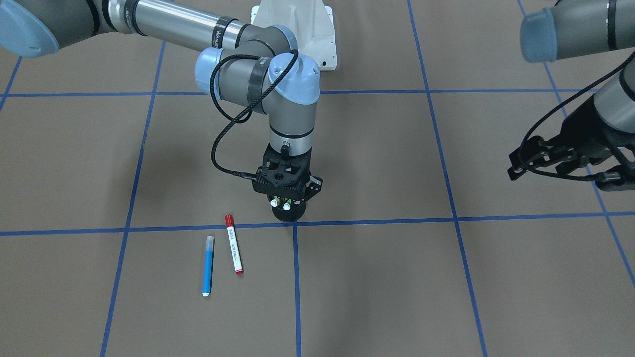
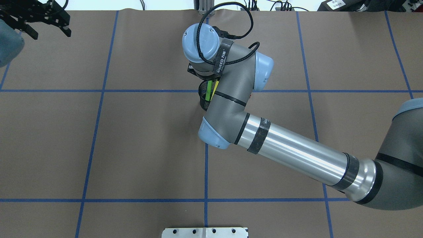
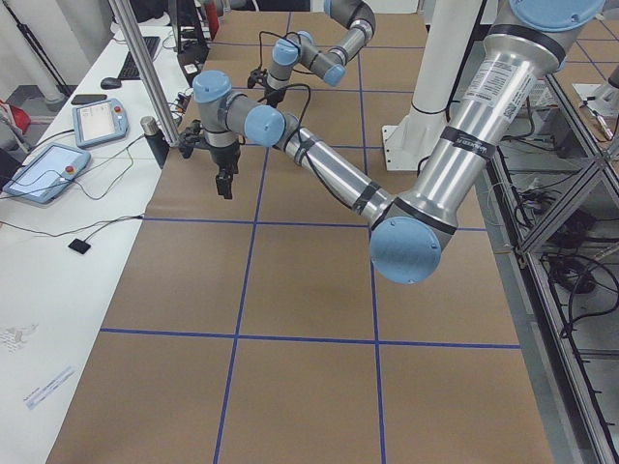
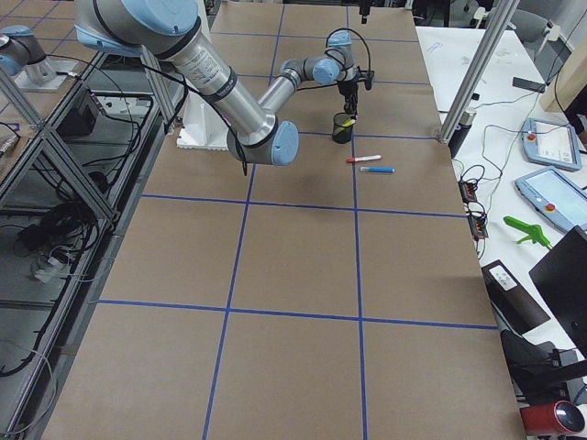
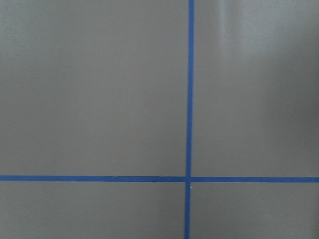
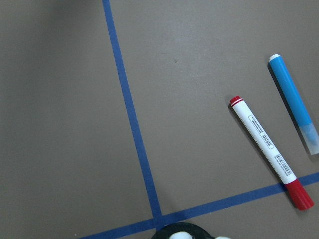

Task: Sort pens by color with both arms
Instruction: 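Lift the green highlighter from the cup with right gripper while left arm reaches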

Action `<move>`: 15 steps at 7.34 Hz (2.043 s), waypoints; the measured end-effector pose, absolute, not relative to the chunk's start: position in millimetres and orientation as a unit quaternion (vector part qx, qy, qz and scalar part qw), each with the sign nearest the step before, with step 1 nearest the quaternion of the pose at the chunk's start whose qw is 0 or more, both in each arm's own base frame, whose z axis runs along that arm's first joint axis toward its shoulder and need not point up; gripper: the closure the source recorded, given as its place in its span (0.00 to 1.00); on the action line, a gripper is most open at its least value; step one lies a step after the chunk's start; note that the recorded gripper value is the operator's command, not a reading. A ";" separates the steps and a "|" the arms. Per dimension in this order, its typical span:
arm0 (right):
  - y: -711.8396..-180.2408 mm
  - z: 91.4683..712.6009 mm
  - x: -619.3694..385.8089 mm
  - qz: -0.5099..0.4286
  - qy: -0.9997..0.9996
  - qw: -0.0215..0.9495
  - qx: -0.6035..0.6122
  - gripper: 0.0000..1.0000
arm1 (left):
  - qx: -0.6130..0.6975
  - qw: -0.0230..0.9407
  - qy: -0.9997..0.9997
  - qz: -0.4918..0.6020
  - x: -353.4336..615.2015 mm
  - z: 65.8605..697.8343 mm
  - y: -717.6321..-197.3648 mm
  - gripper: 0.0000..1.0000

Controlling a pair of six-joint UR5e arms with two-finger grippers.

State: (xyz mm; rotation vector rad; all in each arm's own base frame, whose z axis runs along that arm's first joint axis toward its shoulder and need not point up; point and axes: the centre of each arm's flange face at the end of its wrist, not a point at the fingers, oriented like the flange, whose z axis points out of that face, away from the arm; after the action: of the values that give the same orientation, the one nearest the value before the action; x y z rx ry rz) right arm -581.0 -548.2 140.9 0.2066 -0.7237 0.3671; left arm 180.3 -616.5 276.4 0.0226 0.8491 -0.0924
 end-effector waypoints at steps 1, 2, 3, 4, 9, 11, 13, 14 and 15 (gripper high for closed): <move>-547.7 139.9 -581.0 0.178 -0.352 0.913 0.100 0.81 | 0.004 0.908 0.415 -0.057 194.5 262.1 -614.7 0.00; -547.1 137.7 -580.4 0.178 -0.354 0.912 0.100 0.81 | -0.002 0.905 0.419 -0.067 208.2 248.2 -612.8 0.00; -546.7 133.2 -578.4 0.179 -0.358 0.911 0.101 0.81 | -0.010 0.902 0.424 -0.079 225.1 230.4 -610.8 0.00; -545.6 124.9 -574.2 0.179 -0.364 0.908 0.104 0.81 | -0.020 0.898 0.429 -0.091 246.2 210.9 -608.2 0.00; -566.8 86.8 -497.6 0.195 -0.372 0.902 0.099 0.81 | -0.054 0.890 0.430 -0.140 312.3 142.4 -627.8 0.00; -596.9 77.8 -445.0 0.189 -0.371 0.905 0.087 0.81 | -0.052 0.891 0.429 -0.141 313.7 139.8 -629.2 0.00; -633.3 82.9 -384.1 0.171 -0.367 0.912 0.067 0.81 | -0.054 0.891 0.421 -0.160 323.5 128.0 -637.9 0.00; -650.2 93.3 -351.8 0.149 -0.354 0.922 0.050 0.81 | -0.059 0.893 0.411 -0.175 343.1 113.2 -645.3 0.00; -666.9 107.8 -317.9 0.132 -0.338 0.932 0.024 0.81 | -0.065 0.894 0.403 -0.186 365.4 100.9 -648.1 0.00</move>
State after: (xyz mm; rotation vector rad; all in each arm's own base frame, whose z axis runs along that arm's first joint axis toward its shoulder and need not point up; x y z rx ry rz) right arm -317.9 -666.9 107.8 0.0485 -0.6919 0.2701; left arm 365.4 -648.1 100.9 -0.1352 0.8358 -0.3854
